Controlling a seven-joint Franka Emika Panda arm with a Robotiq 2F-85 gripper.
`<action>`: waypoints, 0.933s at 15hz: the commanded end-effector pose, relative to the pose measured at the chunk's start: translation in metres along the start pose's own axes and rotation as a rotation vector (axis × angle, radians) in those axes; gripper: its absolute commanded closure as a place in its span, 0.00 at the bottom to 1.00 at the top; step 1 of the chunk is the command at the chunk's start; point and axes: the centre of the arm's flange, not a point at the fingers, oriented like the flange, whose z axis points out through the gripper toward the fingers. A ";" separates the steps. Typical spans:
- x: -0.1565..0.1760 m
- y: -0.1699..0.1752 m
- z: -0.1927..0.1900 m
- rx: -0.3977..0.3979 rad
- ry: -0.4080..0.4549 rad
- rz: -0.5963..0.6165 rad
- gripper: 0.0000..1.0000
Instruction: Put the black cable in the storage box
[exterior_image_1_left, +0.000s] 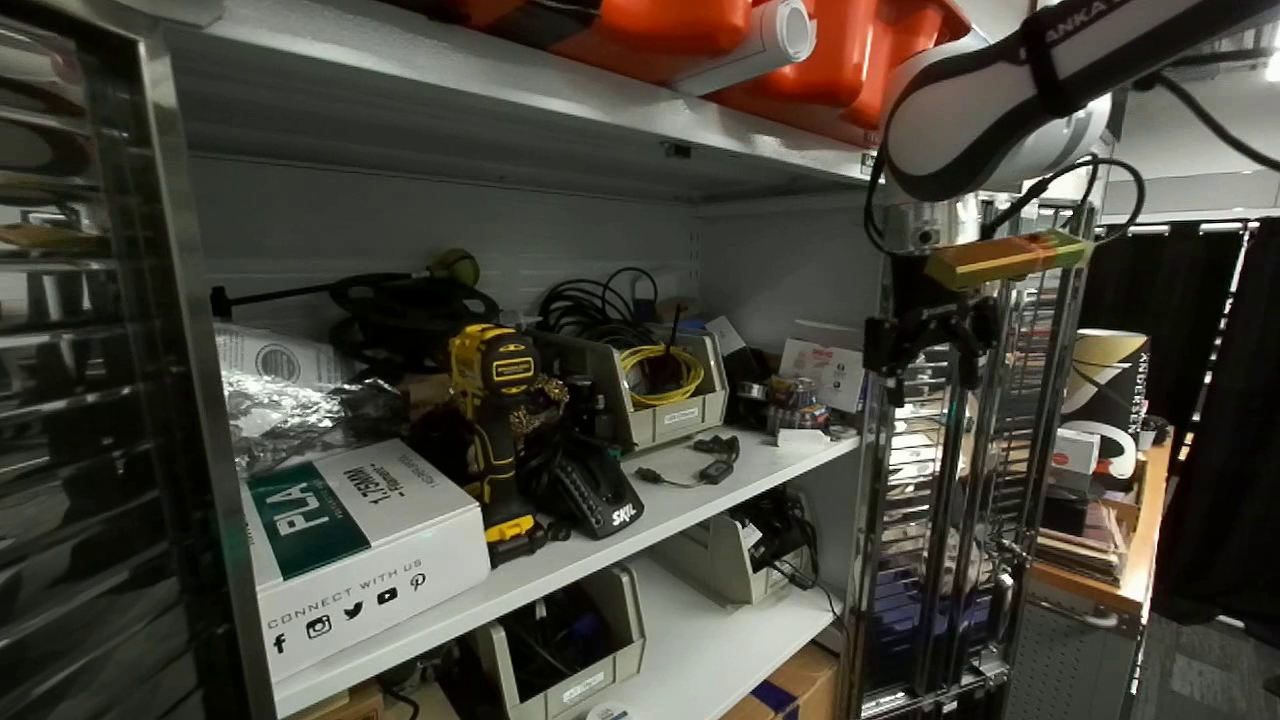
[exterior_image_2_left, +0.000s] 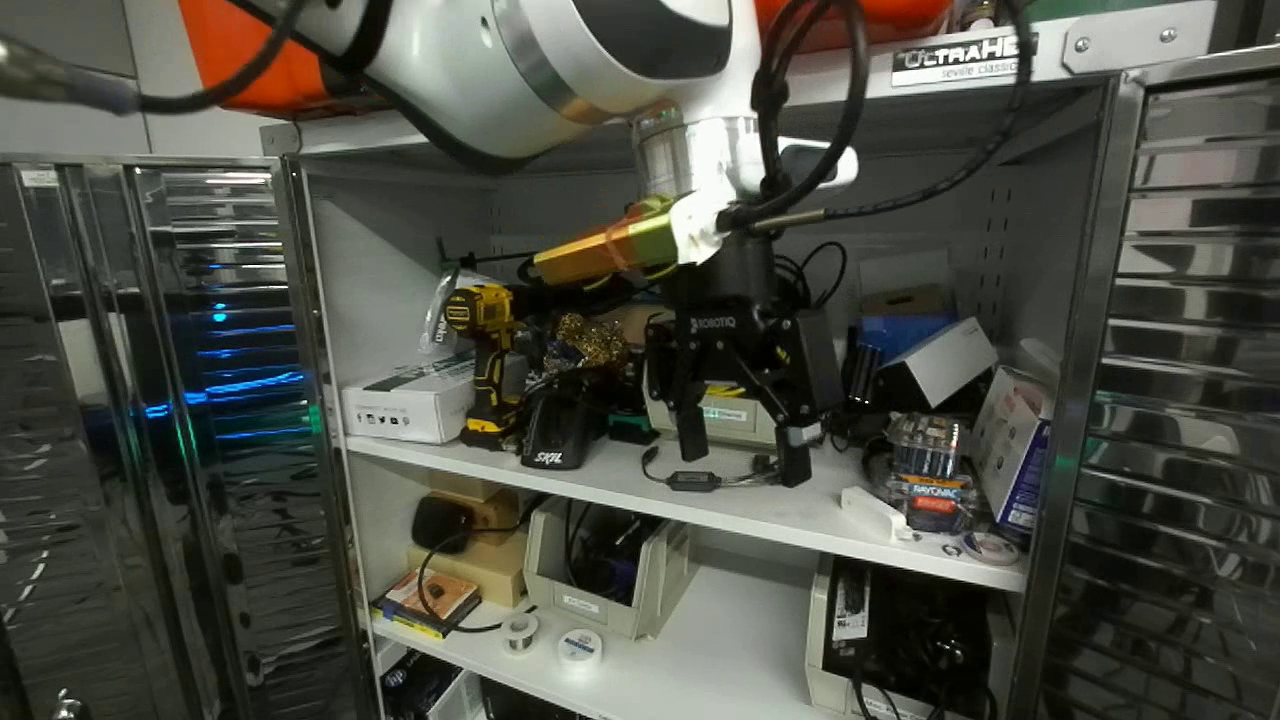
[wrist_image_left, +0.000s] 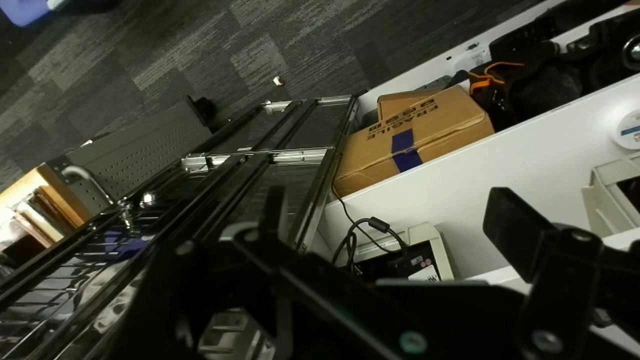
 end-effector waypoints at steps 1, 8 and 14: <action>0.043 -0.044 0.004 0.006 0.008 0.099 0.00; 0.082 -0.090 0.039 0.130 0.050 0.302 0.00; 0.097 -0.118 0.051 0.184 0.178 0.347 0.00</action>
